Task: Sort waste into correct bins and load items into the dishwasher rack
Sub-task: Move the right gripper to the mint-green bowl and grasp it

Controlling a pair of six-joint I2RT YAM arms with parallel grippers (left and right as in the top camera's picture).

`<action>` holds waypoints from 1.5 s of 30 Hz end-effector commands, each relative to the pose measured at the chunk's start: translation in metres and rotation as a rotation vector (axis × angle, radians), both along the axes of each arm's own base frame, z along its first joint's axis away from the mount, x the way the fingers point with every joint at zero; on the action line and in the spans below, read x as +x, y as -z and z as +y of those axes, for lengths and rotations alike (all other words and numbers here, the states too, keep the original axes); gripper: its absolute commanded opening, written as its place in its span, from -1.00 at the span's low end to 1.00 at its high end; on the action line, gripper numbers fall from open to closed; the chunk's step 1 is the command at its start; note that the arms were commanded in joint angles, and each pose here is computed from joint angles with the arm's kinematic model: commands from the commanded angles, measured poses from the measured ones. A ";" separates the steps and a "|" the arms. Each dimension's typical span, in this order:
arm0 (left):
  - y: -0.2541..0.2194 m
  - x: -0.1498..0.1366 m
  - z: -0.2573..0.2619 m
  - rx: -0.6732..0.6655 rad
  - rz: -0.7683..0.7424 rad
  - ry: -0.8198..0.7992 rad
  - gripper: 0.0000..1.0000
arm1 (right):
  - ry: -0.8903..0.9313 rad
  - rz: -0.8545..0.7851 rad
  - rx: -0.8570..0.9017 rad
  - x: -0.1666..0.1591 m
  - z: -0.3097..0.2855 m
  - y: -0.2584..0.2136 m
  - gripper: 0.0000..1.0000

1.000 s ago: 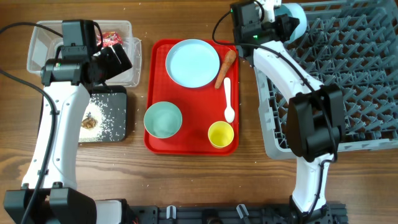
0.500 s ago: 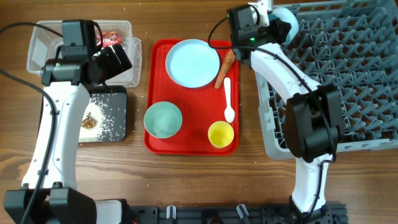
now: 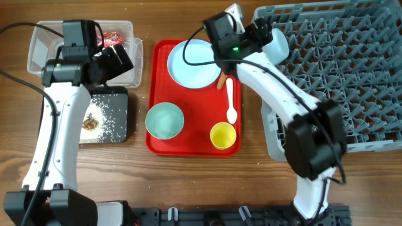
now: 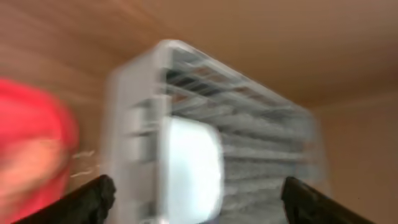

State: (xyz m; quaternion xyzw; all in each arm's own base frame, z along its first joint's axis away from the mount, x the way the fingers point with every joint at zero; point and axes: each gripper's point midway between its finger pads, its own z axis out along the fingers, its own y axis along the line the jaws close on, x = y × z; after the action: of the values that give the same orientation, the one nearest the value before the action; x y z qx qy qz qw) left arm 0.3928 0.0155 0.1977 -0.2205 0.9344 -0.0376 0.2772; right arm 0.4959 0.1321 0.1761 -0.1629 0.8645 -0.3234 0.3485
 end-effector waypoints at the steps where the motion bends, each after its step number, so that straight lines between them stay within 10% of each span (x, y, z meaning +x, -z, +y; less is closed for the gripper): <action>1: -0.001 0.001 0.003 0.001 -0.003 -0.020 1.00 | -0.162 0.226 0.678 -0.038 0.091 0.020 0.60; 4: -0.001 0.001 0.003 0.001 -0.003 -0.020 1.00 | -0.184 0.503 1.093 -0.088 0.159 0.029 0.50; 13: -0.001 0.001 0.003 0.001 -0.003 -0.020 1.00 | 0.024 0.735 1.064 -0.200 0.221 0.133 0.22; 19: -0.001 0.001 0.003 0.001 -0.003 -0.020 1.00 | 0.061 0.744 1.076 -0.195 0.220 0.144 0.05; 28: -0.001 0.001 0.003 0.001 -0.003 -0.020 1.00 | 0.014 0.582 1.054 -0.176 0.203 0.076 0.33; 34: -0.001 0.001 0.003 0.001 -0.003 -0.020 1.00 | 0.173 0.675 0.937 -0.190 0.183 0.137 0.24; 40: -0.001 0.001 0.003 0.001 -0.003 -0.020 1.00 | 0.195 0.728 0.999 -0.184 0.181 0.142 -0.83; 45: -0.001 0.001 0.003 0.001 -0.003 -0.020 1.00 | 0.078 0.676 1.018 -0.164 0.183 0.113 -0.91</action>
State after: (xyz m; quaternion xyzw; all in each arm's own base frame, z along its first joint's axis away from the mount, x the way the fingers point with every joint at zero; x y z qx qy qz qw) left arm 0.3929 0.0155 0.1977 -0.2205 0.9344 -0.0376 0.2774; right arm 0.3152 0.3109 0.0346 -0.0033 0.9859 0.1619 0.0425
